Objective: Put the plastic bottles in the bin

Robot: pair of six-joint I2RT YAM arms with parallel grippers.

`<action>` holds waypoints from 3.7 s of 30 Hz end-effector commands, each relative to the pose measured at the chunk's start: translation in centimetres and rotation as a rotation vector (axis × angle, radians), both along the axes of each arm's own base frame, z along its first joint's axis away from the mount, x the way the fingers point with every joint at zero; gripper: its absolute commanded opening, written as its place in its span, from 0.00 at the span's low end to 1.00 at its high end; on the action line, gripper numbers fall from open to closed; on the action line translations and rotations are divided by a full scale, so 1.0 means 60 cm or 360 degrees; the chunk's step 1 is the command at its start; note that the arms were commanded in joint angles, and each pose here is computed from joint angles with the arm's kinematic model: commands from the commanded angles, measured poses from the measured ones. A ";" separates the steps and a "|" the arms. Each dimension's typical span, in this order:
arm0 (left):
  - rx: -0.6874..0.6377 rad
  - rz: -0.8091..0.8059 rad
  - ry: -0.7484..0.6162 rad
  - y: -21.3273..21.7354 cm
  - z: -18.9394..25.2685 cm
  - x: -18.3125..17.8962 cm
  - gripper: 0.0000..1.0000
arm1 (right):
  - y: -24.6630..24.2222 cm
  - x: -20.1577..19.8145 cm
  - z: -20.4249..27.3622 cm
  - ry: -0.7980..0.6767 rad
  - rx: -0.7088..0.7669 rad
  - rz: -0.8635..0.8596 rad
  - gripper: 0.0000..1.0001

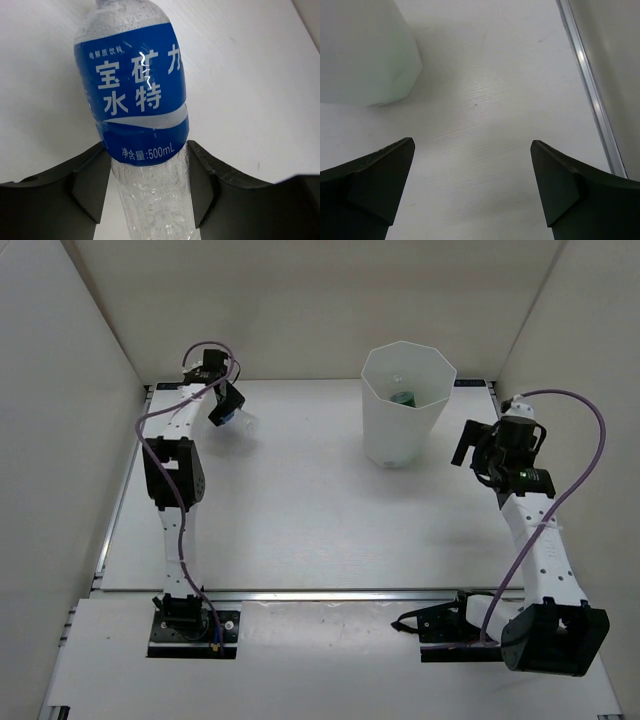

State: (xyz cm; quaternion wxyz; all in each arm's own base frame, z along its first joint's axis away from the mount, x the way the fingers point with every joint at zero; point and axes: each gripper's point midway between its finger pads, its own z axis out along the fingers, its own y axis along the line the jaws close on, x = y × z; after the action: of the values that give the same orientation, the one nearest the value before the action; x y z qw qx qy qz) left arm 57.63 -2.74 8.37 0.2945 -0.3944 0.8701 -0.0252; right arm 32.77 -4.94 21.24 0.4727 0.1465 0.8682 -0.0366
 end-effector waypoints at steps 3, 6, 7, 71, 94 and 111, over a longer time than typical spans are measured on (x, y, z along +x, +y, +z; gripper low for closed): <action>0.0140 -0.0627 -0.0605 -0.118 0.252 -0.040 0.55 | 0.068 0.006 0.101 -0.0158 -0.0077 0.0238 0.99; 0.0118 -0.1071 -0.0814 -0.221 0.322 -0.127 0.53 | 0.143 -0.005 0.142 -0.0202 -0.0020 0.0469 0.99; 0.0084 -0.1211 -0.0825 -0.247 0.307 -0.152 0.51 | 0.187 -0.011 0.158 -0.0247 0.0029 0.0606 1.00; 0.0102 -0.1245 -0.0685 -0.145 0.247 -0.536 0.99 | 0.346 0.139 0.483 -0.1247 0.0226 0.1037 0.00; 0.0290 -0.0895 -0.0384 -0.066 0.210 -0.487 0.99 | 0.188 0.280 0.417 -0.1001 -0.0245 0.0583 0.99; 0.0305 -0.0850 -0.0232 -0.043 0.188 -0.500 0.99 | -0.075 0.009 0.106 0.0076 0.0014 -0.0308 0.99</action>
State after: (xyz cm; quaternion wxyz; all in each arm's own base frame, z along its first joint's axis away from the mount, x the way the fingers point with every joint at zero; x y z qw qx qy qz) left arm 27.45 -5.76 18.27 0.3629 -0.1214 0.9224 -0.0528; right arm 36.65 -9.25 30.50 0.4950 0.2077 0.8414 -0.0618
